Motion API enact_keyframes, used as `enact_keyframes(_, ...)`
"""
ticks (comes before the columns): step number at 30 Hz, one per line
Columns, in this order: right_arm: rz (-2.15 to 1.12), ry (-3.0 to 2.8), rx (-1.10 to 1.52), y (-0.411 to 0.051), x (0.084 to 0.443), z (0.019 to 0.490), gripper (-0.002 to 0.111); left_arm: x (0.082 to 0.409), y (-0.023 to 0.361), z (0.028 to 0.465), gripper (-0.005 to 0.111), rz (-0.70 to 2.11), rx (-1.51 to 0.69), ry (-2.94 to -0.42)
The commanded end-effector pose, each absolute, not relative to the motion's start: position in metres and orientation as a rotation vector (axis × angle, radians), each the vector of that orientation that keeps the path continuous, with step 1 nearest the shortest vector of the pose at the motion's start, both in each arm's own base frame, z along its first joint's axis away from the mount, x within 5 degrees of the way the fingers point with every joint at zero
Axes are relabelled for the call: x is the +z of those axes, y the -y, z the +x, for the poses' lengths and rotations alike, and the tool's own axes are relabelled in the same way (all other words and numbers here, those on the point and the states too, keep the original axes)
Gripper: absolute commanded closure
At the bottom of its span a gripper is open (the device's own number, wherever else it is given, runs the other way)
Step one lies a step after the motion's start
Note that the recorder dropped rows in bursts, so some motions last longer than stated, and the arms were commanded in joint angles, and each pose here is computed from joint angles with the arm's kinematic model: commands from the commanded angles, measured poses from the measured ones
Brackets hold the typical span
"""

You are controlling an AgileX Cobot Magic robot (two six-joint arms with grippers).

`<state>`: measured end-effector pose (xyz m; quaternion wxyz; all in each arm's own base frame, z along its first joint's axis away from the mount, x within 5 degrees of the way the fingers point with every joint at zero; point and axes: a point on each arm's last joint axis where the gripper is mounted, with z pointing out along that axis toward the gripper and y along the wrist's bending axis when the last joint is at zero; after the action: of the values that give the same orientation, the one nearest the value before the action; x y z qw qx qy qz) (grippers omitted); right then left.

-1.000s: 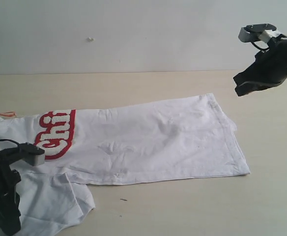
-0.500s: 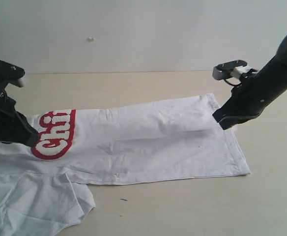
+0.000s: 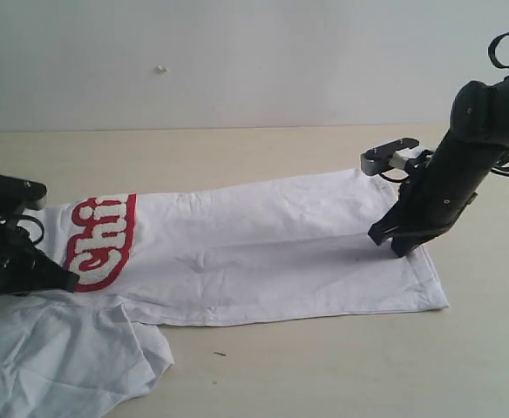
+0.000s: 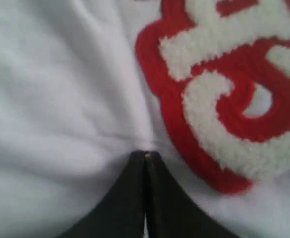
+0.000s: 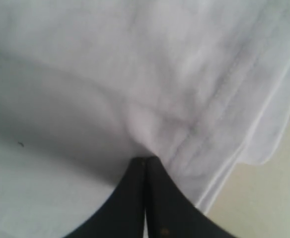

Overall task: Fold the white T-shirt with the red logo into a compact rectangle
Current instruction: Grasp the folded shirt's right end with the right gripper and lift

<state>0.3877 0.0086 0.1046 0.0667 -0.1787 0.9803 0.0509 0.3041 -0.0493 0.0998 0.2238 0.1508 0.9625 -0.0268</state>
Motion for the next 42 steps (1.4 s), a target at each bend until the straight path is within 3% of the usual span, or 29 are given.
enact_keyframes(1,-0.654,-3.125,0.144,-0.002,0.088,0.370,0.108,0.072,0.038,0.300,0.107,0.368,-0.082,-2.769)
enact_keyframes(6,-0.701,-3.182,0.172,-0.002,0.092,0.363,0.108,0.080,0.036,0.304,0.107,0.330,-0.090,-2.747)
enact_keyframes(11,-0.608,-2.964,0.194,-0.009,0.128,0.376,0.106,0.115,0.039,0.308,0.107,0.274,-0.113,-2.642)
enact_keyframes(16,-0.401,-2.783,0.160,-0.005,0.166,0.386,0.080,0.160,0.042,0.306,0.107,0.093,-0.196,-2.505)
enact_keyframes(17,-0.259,-2.820,0.170,0.003,0.162,0.385,0.071,0.172,0.044,0.303,0.107,0.096,-0.215,-2.474)
enact_keyframes(19,-0.174,-2.964,0.215,0.015,0.143,0.378,0.068,0.187,0.046,0.299,0.107,0.114,-0.233,-2.436)
enact_keyframes(24,-0.144,-3.092,0.278,0.025,0.114,0.372,0.068,0.201,0.048,0.292,0.107,0.146,-0.264,-2.419)
enact_keyframes(28,-0.185,-2.988,0.508,0.011,0.108,0.379,0.068,0.201,0.049,0.292,0.107,0.152,-0.264,-2.420)
enact_keyframes(31,-0.200,-2.982,0.505,0.011,0.111,0.379,0.079,0.201,0.048,0.292,0.107,0.172,-0.253,-2.415)
enact_keyframes(36,-0.304,-2.894,0.469,0.010,0.142,0.378,0.108,0.201,0.048,0.292,0.107,0.172,-0.253,-2.415)
enact_keyframes(42,-0.477,-2.584,0.356,0.008,0.199,0.384,0.108,0.201,0.048,0.293,0.107,0.171,-0.252,-2.412)
